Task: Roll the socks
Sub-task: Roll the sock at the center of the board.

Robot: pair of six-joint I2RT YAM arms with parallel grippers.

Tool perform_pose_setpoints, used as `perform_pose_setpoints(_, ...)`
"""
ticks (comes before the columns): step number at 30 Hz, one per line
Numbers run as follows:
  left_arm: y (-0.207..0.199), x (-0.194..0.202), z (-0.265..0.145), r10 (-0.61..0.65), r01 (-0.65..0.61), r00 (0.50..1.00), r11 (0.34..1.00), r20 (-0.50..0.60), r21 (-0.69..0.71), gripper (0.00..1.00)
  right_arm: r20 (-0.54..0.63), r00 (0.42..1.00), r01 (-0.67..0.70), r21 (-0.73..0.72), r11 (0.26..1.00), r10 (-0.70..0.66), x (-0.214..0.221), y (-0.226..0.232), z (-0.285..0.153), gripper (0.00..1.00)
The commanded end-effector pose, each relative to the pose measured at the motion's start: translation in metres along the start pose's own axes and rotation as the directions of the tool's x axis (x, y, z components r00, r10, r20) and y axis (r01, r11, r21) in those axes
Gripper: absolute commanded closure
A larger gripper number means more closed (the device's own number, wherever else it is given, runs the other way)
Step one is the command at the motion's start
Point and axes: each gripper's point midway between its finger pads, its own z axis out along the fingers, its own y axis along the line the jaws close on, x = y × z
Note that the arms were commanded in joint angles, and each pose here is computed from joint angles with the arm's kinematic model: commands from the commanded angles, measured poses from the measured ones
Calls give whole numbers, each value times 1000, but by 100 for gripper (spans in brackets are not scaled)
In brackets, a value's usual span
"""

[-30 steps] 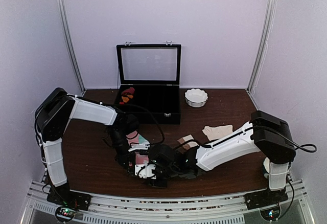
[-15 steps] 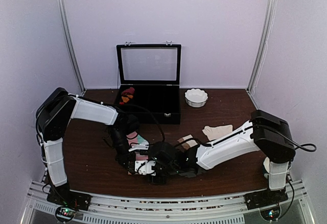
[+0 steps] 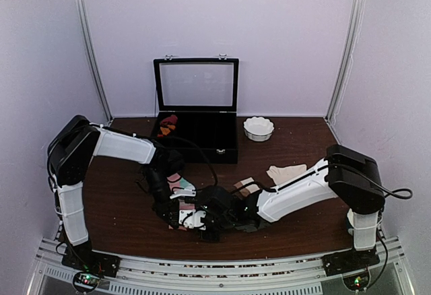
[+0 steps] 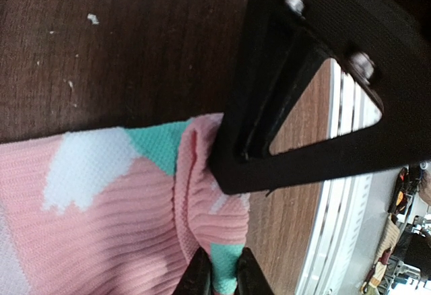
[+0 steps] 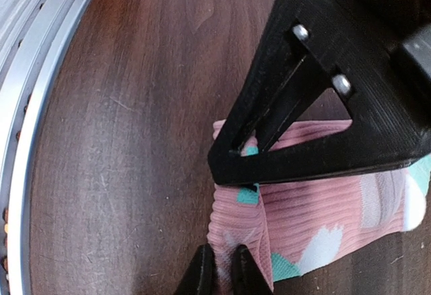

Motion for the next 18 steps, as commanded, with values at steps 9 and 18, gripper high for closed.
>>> perform_pose_setpoints(9,-3,0,-3,12,-12,1000,1000,2,25,84,-36,999,-25,11,1000,26,17,-2,10,73)
perform_pose_setpoints(18,8,-7,-20,5,-4,1000,995,12,-95,63,-50,994,-101,-48,994,98,17,4,-2,100)
